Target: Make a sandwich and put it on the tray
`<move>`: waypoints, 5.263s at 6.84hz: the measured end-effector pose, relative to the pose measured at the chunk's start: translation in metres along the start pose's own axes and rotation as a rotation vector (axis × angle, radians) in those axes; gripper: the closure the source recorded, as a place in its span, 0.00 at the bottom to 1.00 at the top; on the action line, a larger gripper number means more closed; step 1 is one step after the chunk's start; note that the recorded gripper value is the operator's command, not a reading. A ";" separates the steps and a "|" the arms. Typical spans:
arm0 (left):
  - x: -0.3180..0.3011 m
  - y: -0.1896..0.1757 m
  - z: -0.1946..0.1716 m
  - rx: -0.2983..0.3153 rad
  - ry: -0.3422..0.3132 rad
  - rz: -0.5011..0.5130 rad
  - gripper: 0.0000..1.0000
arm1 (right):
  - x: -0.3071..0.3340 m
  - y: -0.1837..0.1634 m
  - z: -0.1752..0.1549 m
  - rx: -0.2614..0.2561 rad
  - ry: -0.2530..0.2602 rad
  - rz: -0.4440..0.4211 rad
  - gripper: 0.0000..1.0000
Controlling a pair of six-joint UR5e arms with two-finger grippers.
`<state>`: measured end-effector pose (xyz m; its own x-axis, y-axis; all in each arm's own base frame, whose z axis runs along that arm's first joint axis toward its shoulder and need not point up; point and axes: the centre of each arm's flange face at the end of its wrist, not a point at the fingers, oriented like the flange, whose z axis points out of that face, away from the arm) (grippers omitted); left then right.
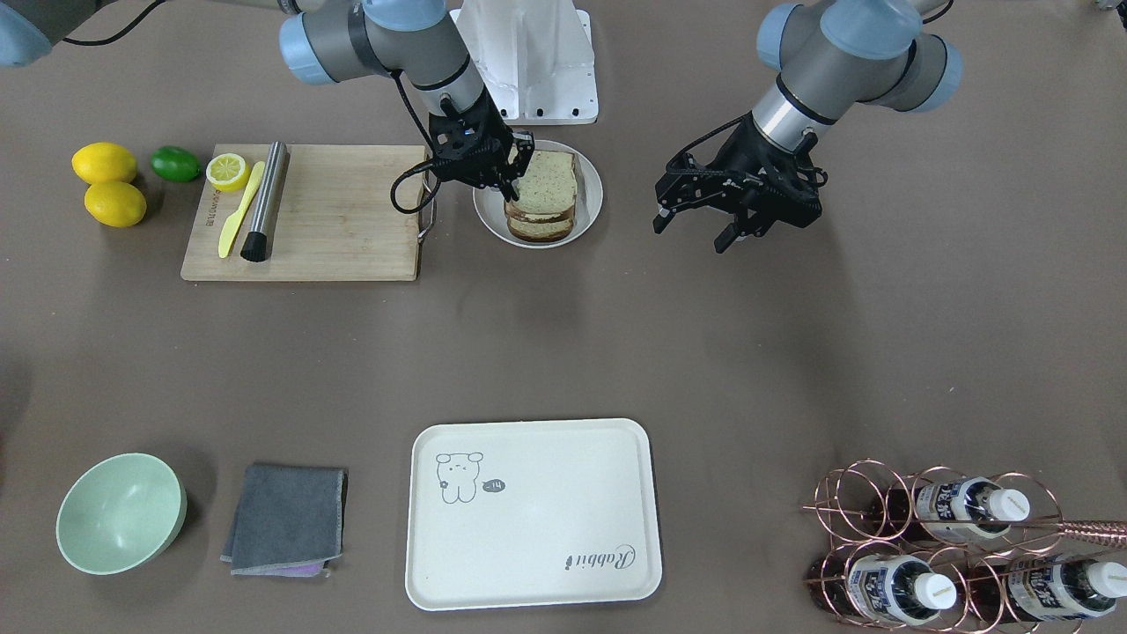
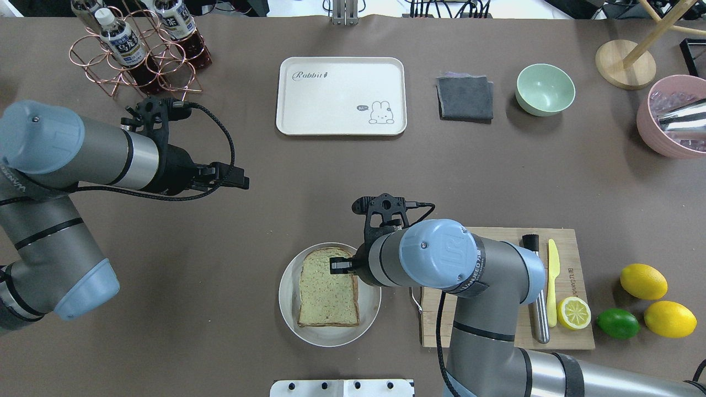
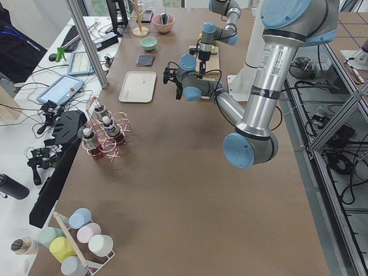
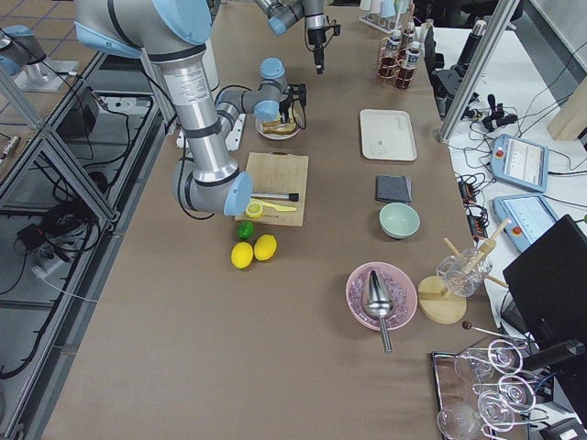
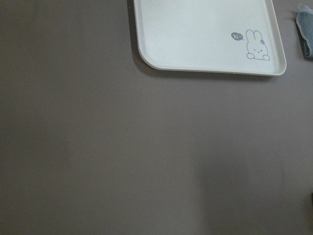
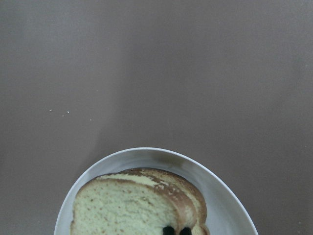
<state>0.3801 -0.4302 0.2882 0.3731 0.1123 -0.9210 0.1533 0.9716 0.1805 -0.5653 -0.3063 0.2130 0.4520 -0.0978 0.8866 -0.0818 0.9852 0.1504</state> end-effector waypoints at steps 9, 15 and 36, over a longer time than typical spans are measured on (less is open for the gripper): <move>0.002 0.006 0.002 -0.008 -0.001 0.005 0.00 | 0.150 -0.153 -0.085 0.012 0.168 0.005 0.00; 0.038 0.096 0.063 -0.069 -0.019 0.002 0.01 | 0.523 -0.181 -0.279 -0.117 0.348 -0.215 0.00; 0.058 0.097 0.087 -0.108 -0.011 -0.004 1.00 | 0.664 -0.133 -0.339 -0.132 0.347 -0.224 0.00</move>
<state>0.4962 -0.3480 0.2822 0.3832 0.1066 -0.9175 0.0557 0.9888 0.1382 0.0472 -0.4550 0.6335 0.7195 -0.2806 0.6353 0.1565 0.9567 0.2454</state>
